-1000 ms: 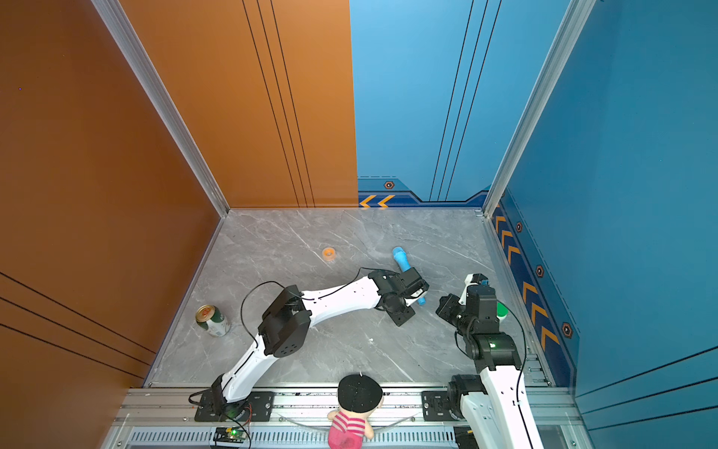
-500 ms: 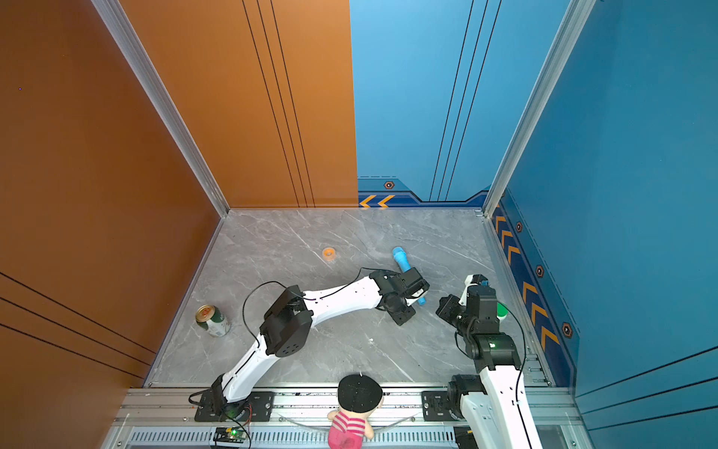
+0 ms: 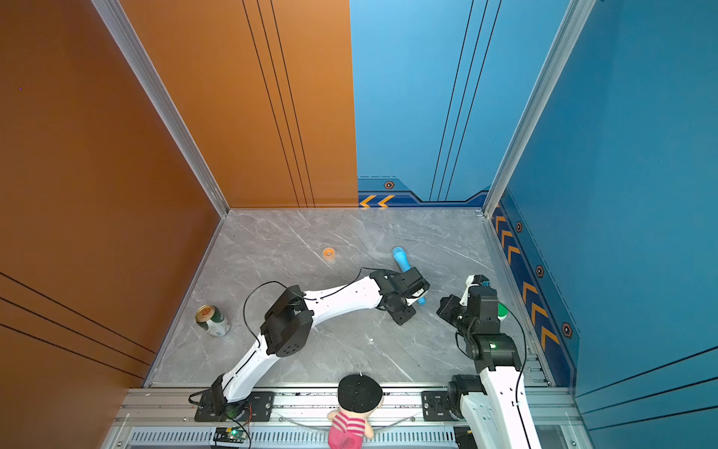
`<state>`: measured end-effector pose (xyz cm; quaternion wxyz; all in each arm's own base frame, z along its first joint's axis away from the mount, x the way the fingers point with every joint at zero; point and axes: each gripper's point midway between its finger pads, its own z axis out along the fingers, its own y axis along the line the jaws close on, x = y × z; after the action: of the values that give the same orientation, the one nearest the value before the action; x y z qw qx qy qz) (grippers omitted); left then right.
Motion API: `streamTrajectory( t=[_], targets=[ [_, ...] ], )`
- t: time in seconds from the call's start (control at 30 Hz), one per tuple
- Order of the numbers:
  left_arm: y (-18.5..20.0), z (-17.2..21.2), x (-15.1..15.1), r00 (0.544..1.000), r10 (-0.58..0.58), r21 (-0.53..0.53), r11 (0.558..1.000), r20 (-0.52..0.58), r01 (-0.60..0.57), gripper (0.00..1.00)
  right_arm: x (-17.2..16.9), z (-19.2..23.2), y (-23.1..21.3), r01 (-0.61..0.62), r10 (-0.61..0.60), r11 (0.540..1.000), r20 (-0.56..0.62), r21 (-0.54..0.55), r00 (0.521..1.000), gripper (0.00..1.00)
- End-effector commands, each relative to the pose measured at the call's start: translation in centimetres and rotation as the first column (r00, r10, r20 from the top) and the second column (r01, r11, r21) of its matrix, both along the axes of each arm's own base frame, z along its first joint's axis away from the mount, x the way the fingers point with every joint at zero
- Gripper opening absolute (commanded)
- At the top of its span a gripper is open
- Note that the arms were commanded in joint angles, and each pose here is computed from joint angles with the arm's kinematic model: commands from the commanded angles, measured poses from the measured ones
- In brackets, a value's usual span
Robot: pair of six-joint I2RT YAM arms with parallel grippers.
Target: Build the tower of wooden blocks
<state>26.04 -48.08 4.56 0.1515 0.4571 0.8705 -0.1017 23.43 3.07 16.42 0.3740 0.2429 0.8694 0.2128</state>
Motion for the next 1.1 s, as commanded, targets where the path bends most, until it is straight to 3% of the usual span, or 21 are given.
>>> streamTrajectory(
  t=[0.0,1.07],
  targets=[
    [0.33,-1.10,0.17,1.000,0.019,0.034,0.999,-0.009,-0.019,0.43,-0.60,-0.89,0.14,-0.022,0.022,1.000,-0.024,-0.006,0.999,0.12],
    [0.57,-0.59,0.72,0.999,0.048,0.036,0.998,0.010,-0.048,0.43,-0.65,-0.94,0.03,-0.017,0.017,1.000,-0.024,-0.001,1.000,0.12]
  ],
)
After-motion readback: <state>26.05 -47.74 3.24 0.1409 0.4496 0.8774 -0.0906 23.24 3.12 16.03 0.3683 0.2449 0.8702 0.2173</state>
